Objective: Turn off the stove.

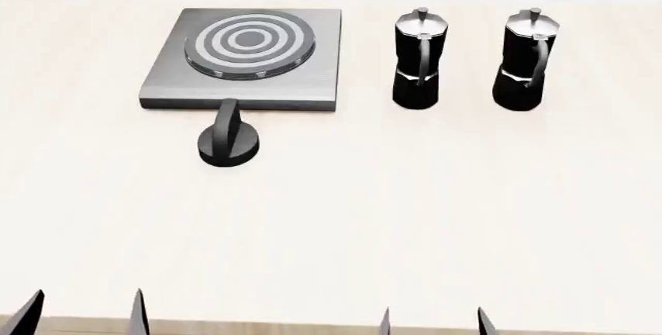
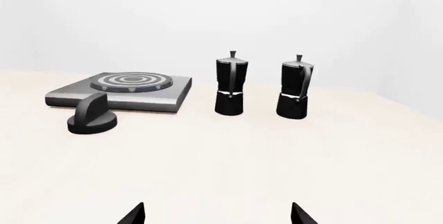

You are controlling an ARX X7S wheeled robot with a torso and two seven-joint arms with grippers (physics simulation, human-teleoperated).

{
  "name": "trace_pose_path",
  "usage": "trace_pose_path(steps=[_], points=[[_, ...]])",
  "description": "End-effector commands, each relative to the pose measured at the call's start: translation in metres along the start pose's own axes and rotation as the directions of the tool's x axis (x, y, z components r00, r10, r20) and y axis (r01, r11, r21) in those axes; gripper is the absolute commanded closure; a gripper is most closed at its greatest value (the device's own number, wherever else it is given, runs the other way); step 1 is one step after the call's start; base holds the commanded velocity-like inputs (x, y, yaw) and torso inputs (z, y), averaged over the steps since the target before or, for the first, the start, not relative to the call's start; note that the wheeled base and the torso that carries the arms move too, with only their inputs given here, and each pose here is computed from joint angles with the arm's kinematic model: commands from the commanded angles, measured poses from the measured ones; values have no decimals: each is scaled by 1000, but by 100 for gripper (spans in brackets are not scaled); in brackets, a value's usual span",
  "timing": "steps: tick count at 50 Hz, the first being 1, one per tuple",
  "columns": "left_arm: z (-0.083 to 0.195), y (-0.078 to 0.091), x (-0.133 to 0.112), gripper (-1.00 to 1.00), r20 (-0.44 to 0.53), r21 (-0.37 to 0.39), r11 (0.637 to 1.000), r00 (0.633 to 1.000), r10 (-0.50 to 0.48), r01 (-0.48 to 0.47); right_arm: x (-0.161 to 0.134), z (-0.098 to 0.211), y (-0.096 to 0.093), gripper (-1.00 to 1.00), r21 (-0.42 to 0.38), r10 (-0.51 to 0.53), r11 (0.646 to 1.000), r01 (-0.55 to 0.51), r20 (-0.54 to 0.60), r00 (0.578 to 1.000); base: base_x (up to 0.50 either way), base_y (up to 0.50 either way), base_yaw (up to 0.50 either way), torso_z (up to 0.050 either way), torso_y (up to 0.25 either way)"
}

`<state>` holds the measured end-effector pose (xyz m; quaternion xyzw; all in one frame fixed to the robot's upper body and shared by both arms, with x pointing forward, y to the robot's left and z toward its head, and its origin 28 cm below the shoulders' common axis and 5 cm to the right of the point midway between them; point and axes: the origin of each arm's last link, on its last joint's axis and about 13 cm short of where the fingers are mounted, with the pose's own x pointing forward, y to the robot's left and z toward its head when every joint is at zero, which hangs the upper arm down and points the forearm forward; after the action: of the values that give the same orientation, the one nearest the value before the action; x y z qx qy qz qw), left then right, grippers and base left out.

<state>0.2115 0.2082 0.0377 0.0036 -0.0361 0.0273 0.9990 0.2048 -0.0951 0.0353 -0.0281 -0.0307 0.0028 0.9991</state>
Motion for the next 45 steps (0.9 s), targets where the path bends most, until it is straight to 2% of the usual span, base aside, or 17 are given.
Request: trace_pose_path(steps=[1,6,8,18,45], points=[[27,4,-4,-100,74,-38,999,997,12,-9,-7,23,-2,-100,-35,-21,999,23,78,997,0,0,0,0,0],[33,6,-3,-100,86,-65,998,996,27,-22,-9,31,-2,-100,-38,-31,999,35,92,995,0,0,0,0,0],[34,7,-3,-100,92,-63,998,995,31,-26,-10,31,-2,-100,-64,-31,997,37,97,995,0,0,0,0,0],[39,8,-4,-100,105,-70,997,994,26,-19,-12,35,-4,-100,-49,-60,997,66,129,990,0,0,0,0,0],[35,8,-3,-100,99,-62,998,995,24,-18,-11,31,-2,-100,-40,-18,999,22,116,993,92,0,0,0,0]])
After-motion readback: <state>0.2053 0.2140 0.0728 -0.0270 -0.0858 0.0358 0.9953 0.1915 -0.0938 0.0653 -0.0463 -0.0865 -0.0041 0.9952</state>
